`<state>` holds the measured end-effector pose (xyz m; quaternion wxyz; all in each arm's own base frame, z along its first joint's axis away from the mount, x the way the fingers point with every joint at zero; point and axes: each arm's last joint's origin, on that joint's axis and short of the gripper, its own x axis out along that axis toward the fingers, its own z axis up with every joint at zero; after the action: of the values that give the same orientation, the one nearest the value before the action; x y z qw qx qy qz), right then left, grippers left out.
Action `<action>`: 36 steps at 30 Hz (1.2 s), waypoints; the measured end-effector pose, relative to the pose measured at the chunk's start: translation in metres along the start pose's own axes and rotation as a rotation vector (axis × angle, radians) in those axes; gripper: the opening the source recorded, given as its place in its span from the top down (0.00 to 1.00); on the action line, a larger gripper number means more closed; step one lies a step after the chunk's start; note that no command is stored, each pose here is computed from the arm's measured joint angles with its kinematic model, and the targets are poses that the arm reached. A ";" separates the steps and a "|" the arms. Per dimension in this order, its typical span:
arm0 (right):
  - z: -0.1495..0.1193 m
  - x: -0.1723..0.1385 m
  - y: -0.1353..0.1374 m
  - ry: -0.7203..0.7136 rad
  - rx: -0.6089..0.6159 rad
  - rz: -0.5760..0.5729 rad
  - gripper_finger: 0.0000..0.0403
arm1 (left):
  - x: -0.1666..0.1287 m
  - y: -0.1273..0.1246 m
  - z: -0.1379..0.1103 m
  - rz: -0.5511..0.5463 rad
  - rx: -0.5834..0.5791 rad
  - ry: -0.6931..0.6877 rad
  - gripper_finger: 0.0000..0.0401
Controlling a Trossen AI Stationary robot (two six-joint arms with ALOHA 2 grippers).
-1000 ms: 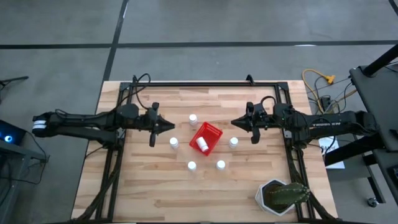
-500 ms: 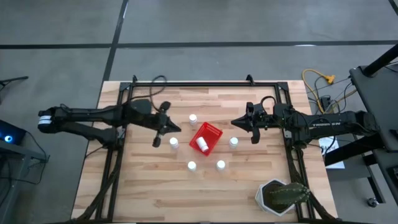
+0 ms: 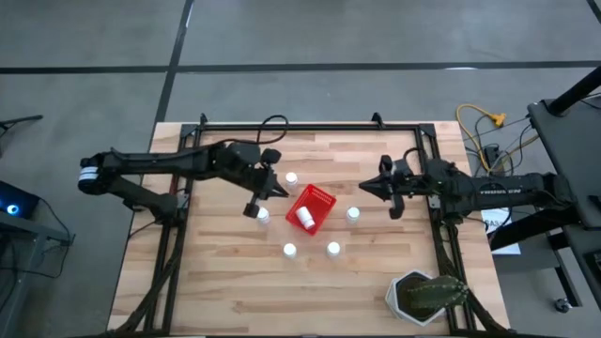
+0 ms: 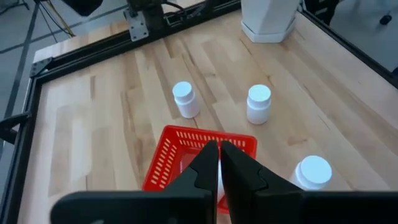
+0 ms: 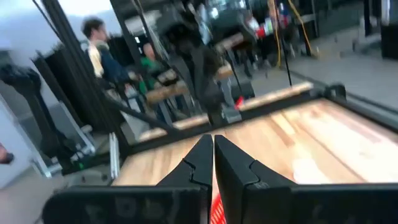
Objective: Pick and place pill bottles into a basket
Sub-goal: Put the white pill bottle into the red basket
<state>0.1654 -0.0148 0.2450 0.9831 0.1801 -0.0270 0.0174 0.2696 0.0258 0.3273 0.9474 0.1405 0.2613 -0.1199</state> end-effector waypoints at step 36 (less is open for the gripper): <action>-0.061 -0.050 -0.012 -0.023 -0.207 0.123 0.98 | 0.015 0.007 -0.007 -0.033 -0.026 0.037 1.00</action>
<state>0.1189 -0.0059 0.1803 0.9932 0.0759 -0.0511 0.0726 0.2806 0.0321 0.3149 0.9421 0.1259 0.2824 -0.1295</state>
